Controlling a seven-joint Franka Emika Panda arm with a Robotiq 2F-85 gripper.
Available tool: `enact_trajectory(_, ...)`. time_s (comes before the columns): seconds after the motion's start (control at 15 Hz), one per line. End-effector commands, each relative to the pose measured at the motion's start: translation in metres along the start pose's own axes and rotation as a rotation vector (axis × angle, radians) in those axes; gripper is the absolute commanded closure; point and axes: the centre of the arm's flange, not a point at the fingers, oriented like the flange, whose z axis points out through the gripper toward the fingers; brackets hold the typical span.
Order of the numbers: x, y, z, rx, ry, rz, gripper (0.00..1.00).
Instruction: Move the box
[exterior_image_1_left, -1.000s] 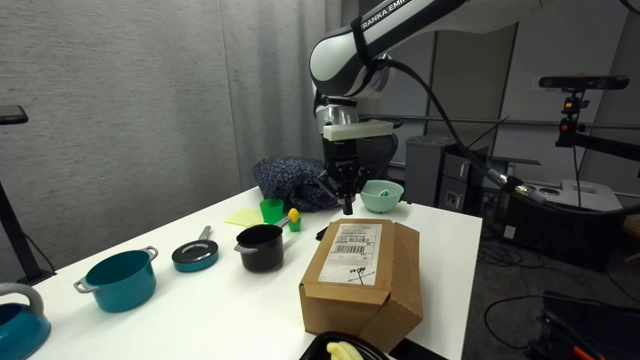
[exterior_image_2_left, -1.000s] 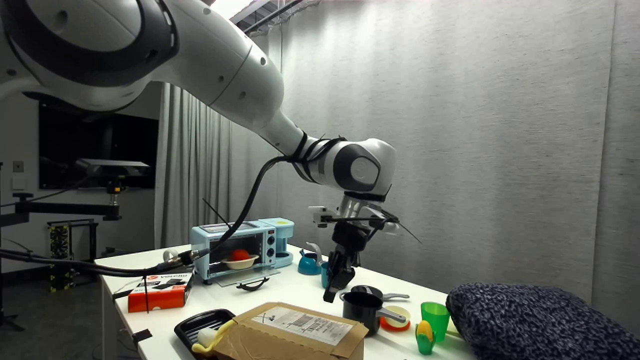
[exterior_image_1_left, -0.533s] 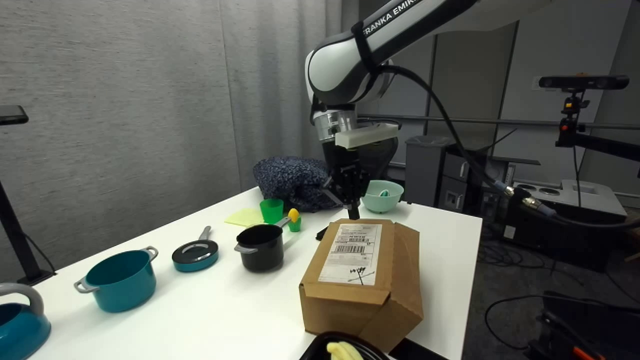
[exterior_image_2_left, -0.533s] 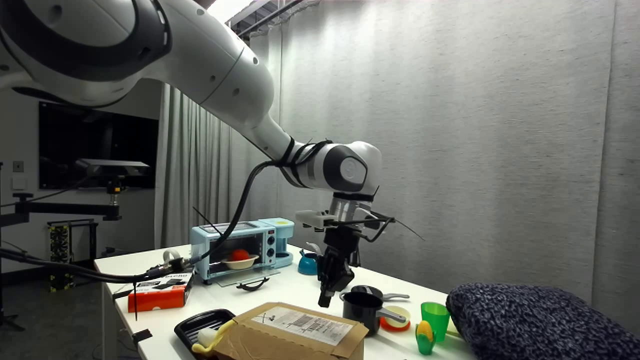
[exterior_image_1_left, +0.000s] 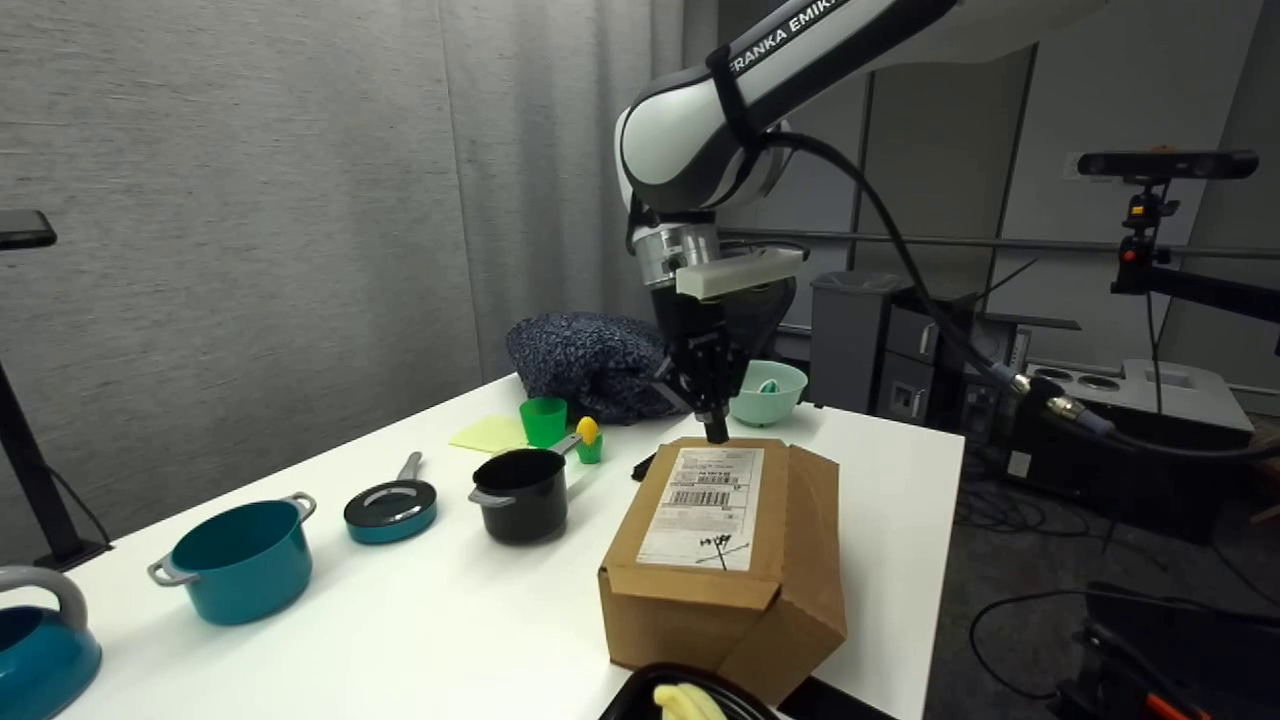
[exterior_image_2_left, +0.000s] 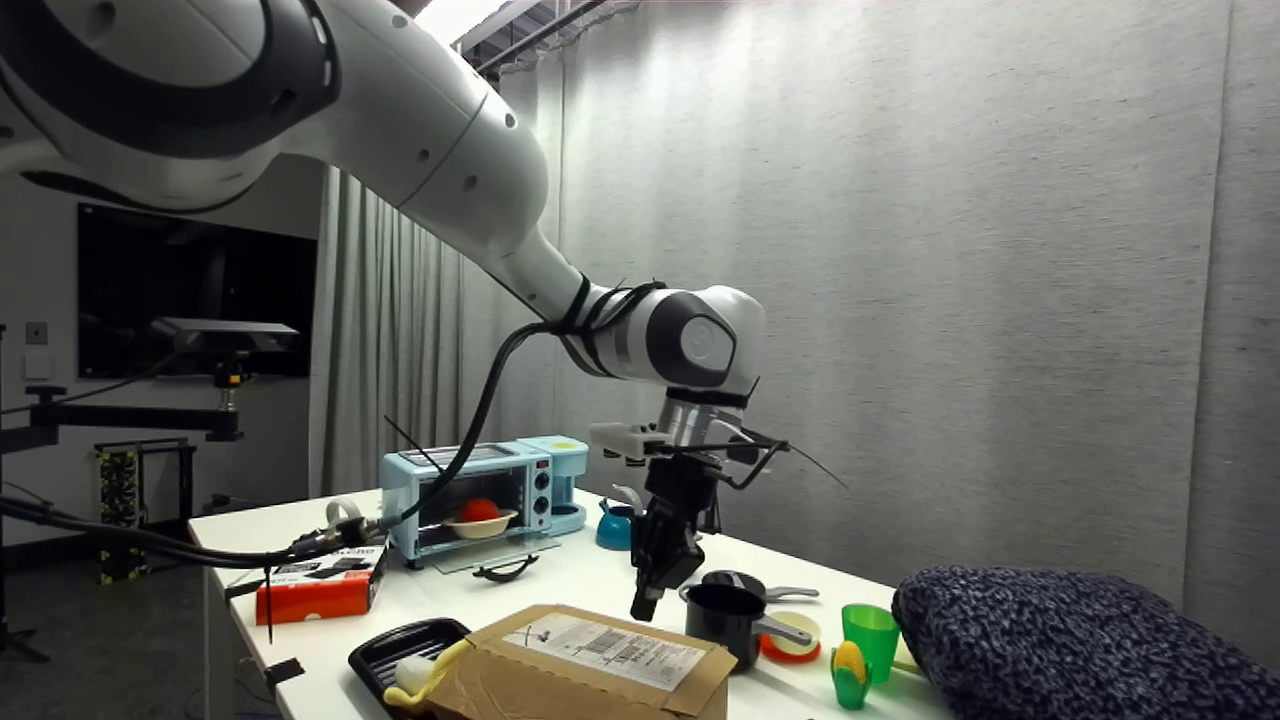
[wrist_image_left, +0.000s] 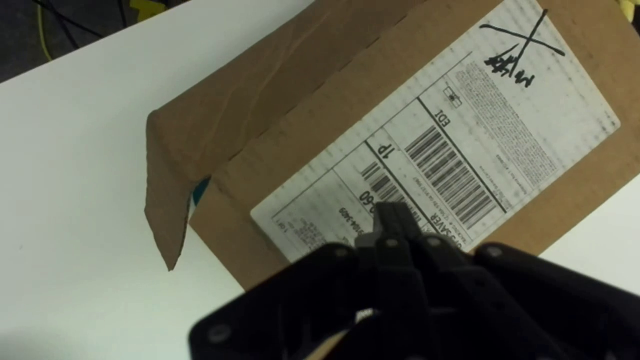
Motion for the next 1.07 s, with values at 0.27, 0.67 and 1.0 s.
enact_trajectory(0.27,-0.078,0.035,0.039,0.0,-0.088,0.039,1.0)
enact_trajectory(0.67,-0.094,0.06,0.107,0.03,-0.004,0.192,1.0)
enact_trajectory(1.0,-0.094,0.058,0.136,0.09,0.088,0.212,1.0)
